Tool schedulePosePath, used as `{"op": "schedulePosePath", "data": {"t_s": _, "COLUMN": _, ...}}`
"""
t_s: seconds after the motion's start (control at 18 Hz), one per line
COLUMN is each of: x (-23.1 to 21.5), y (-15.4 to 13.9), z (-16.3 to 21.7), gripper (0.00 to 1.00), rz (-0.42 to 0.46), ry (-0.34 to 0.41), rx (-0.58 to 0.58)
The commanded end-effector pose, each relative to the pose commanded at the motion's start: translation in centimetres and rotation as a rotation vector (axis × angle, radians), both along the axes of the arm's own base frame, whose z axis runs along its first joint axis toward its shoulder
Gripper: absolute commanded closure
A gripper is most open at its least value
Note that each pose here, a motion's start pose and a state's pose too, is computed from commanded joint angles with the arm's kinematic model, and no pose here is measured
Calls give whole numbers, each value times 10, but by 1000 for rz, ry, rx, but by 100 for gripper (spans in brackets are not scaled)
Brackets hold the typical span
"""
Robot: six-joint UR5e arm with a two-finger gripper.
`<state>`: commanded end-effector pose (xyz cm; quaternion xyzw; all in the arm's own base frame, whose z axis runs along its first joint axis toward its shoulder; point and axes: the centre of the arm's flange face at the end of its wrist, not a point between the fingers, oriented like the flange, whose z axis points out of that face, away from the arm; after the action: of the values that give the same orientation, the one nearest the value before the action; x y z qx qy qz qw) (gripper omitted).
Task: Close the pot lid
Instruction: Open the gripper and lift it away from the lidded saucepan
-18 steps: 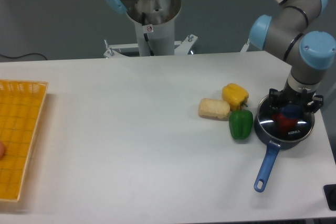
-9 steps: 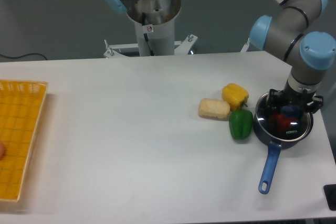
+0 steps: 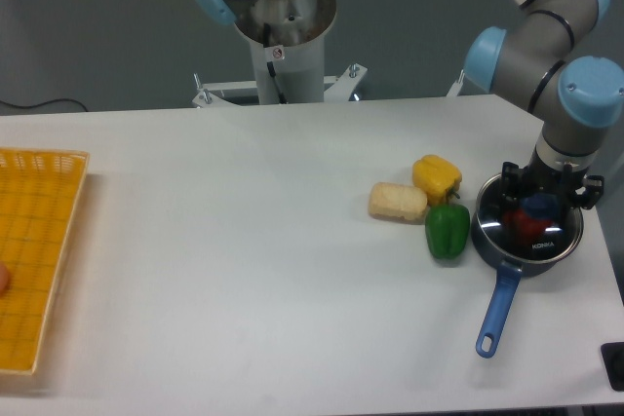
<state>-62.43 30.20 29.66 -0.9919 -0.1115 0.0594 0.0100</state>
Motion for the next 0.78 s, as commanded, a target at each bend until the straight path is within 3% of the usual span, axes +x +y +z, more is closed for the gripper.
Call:
{"op": "schedulePosePath", "data": {"t_s": 0.5, "x": 56, "y": 4, "z": 40, "gripper": 0, "rz": -23, "ry": 2, "rx": 75}}
{"op": "schedulePosePath", "data": {"t_s": 0.78, "x": 102, "y": 37, "z": 76, "gripper": 0, "rz": -98, "ry": 26, "rx": 76}}
